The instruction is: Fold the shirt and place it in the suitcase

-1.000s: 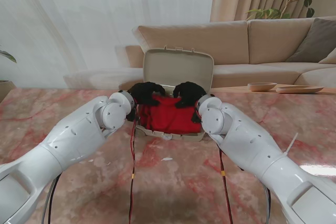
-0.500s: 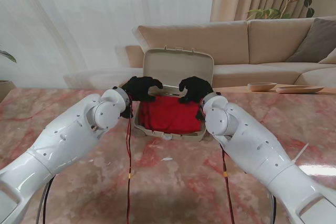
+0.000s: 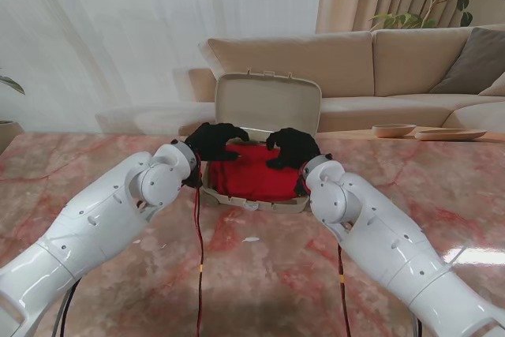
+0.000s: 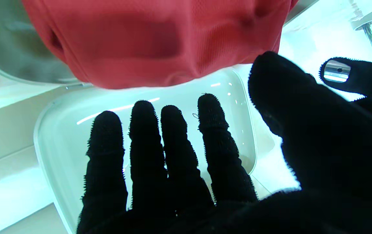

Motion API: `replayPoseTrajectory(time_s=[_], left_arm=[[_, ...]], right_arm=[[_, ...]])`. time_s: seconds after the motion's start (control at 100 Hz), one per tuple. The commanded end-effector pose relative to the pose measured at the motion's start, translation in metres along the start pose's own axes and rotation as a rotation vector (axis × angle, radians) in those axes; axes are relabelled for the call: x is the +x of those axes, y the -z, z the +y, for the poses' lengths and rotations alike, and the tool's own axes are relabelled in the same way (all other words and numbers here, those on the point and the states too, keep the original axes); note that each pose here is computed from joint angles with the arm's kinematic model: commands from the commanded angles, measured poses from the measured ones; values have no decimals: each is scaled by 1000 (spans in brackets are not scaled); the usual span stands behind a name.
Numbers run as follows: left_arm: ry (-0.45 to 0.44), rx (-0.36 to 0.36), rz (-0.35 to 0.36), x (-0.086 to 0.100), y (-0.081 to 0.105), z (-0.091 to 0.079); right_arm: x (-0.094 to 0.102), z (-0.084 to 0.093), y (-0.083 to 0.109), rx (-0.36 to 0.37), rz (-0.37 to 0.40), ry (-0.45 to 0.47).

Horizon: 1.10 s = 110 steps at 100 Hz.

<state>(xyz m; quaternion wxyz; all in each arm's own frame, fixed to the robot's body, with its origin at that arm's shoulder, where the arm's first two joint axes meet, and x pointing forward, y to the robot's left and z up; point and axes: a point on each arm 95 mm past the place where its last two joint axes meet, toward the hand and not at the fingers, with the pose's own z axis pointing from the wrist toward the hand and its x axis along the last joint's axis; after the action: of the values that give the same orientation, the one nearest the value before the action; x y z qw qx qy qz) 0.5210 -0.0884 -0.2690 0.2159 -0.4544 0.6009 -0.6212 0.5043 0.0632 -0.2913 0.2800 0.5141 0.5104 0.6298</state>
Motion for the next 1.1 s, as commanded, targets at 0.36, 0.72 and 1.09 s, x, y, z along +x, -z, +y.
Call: replayPoseTrajectory(time_s=[0.36, 0.72, 1.09], left_arm=[[54, -79, -12, -6, -11, 41], [72, -151, -24, -15, -10, 55], [124, -53, -43, -14, 11, 30]], right_arm=[[-10, -30, 3, 84, -32, -50], [-21, -44, 1, 165, -59, -63], [-15, -25, 15, 74, -56, -75]])
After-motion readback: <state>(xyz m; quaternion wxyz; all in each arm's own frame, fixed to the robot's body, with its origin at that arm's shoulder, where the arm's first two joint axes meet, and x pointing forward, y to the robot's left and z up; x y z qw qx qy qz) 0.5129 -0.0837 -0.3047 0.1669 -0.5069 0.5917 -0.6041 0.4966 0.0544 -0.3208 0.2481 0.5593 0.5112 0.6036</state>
